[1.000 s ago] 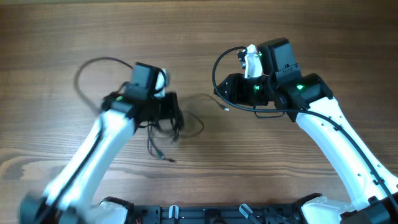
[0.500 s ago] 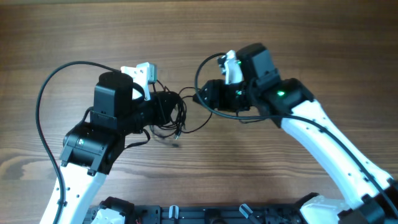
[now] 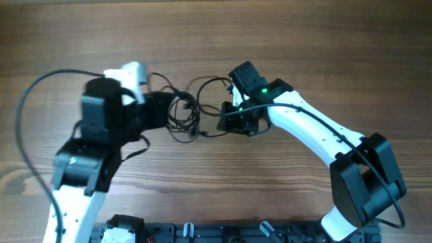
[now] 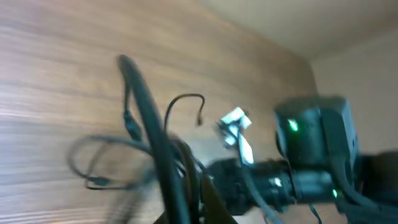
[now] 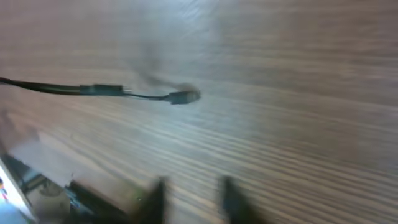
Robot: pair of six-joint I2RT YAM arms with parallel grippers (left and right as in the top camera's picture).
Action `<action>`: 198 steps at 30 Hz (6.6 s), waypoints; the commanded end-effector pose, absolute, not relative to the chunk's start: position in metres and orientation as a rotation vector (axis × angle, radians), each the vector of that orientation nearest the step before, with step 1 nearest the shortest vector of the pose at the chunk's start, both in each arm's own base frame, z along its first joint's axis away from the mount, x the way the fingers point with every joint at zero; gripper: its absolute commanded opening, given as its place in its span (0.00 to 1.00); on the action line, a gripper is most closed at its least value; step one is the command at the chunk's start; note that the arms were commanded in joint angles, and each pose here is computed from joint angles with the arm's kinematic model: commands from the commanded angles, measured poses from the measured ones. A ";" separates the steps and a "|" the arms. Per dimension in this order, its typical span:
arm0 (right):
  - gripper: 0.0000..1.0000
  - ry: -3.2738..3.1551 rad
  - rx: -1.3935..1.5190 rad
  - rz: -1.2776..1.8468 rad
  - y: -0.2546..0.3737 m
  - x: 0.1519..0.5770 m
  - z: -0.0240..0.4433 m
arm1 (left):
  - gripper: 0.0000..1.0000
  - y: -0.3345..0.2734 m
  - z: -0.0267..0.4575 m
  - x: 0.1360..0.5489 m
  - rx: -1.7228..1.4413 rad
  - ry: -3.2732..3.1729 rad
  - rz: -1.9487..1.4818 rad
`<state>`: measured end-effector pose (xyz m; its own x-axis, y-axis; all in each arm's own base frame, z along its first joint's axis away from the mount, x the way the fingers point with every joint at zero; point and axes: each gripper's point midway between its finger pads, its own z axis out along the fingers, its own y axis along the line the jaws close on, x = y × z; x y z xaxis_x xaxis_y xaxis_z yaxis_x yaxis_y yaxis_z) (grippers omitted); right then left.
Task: Untangle cables
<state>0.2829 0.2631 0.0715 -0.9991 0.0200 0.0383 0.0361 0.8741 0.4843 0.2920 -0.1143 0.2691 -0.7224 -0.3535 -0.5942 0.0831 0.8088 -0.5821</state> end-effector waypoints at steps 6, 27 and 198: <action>0.04 -3.054 -0.226 -0.522 0.133 0.316 0.050 | 0.04 0.005 0.305 0.275 -0.478 2.069 -0.519; 0.83 -3.203 0.754 -1.542 0.196 0.286 0.258 | 0.04 -0.112 0.298 0.265 0.089 2.175 -1.258; 0.34 -3.527 -0.250 -0.226 0.214 0.302 0.128 | 0.04 -0.075 0.237 0.263 -0.324 2.439 -0.522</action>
